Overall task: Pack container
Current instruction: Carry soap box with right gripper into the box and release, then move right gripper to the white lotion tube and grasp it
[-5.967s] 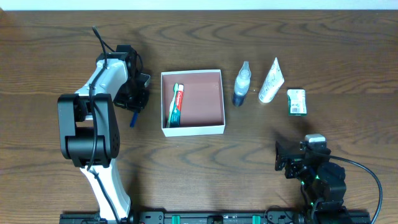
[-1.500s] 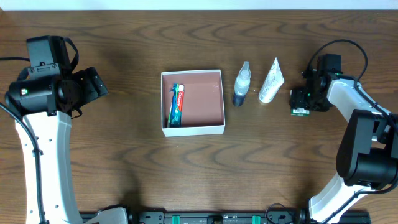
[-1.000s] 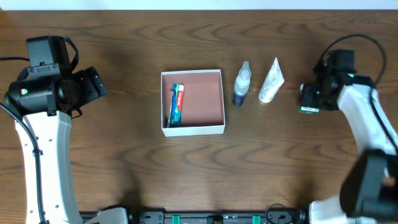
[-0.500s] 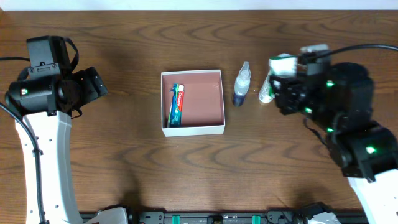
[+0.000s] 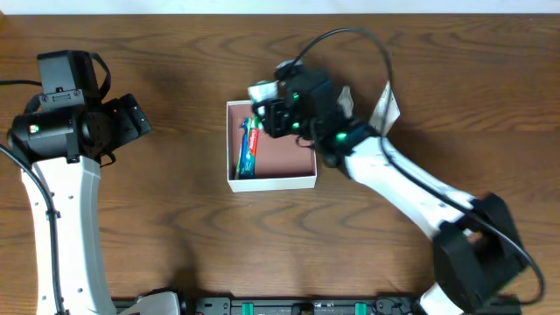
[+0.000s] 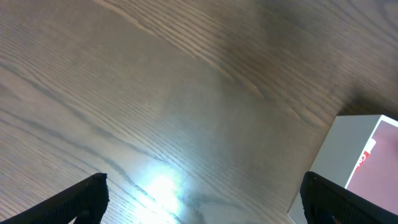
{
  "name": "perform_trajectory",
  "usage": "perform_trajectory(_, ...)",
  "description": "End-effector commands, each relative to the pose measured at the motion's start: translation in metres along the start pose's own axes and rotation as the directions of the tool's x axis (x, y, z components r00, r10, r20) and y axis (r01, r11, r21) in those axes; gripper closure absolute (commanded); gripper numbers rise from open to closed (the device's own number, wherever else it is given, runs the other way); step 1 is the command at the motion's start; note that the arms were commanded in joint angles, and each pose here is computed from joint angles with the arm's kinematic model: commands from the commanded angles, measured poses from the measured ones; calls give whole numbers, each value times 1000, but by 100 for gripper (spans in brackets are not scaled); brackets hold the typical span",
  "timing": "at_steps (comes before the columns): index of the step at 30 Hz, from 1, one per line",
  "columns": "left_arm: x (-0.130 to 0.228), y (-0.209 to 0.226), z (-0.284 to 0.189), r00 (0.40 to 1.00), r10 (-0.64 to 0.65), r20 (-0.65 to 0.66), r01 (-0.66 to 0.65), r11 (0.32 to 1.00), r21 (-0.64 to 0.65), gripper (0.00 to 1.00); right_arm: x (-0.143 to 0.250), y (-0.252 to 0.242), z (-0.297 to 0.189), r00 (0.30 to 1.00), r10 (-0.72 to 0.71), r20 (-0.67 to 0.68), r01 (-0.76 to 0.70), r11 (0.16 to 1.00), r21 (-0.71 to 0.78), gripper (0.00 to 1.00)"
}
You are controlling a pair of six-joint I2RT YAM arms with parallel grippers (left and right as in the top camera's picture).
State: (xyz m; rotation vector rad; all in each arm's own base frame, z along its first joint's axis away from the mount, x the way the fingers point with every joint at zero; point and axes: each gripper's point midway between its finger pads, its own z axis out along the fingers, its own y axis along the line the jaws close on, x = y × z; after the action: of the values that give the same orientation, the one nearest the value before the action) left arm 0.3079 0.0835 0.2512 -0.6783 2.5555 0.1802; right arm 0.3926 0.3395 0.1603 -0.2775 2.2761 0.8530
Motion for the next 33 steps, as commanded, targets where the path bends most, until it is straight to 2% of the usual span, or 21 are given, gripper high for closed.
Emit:
perform_trajectory(1, -3, 4, -3, 1000, -3, 14, 4, 1000, -13, 2, 21, 11, 21, 995, 82, -49, -84, 996, -43, 56)
perform_trajectory(5, -3, 4, -3, 1000, -3, 14, 4, 1000, -13, 2, 52, 0, 51, 978, 173, -114, -176, 984, -13, 55)
perform_trajectory(10, -3, 4, -3, 1000, -3, 14, 4, 1000, -13, 2, 71, 5, 61, 975, 158, -156, -164, 986, -27, 53)
perform_trajectory(11, -2, 4, -3, 1000, -3, 14, 4, 1000, -14, 2, 72, 7, 61, 977, 146, -158, -152, 988, -31, 50)
perform_trajectory(16, -3, 4, -3, 1000, -3, 14, 4, 1000, -13, 2, 63, 23, 54, 986, 46, -158, -64, 992, -106, 14)
perform_trajectory(18, -2, 4, -3, 1000, -3, 14, 4, 1000, -14, 2, 52, 27, 44, 989, 42, -141, -59, 991, -117, 12)
perform_trajectory(22, -3, 4, -3, 1000, -3, 14, 4, 1000, -13, 2, 5, 32, -1, 999, 10, -46, -15, 991, -131, 12)
perform_trajectory(26, -2, 4, -3, 1000, -3, 14, 4, 1000, -14, 2, -52, 24, -72, 994, -28, 103, 37, 996, -85, 13)
perform_trajectory(30, -3, 4, -3, 1000, -3, 14, 4, 1000, -13, 2, -85, -5, -146, 977, -56, 208, 50, 998, 36, 18)
perform_trajectory(33, -2, 4, -3, 1000, -3, 14, 4, 1000, -14, 2, -88, -47, -191, 973, -45, 226, 0, 981, 196, 20)
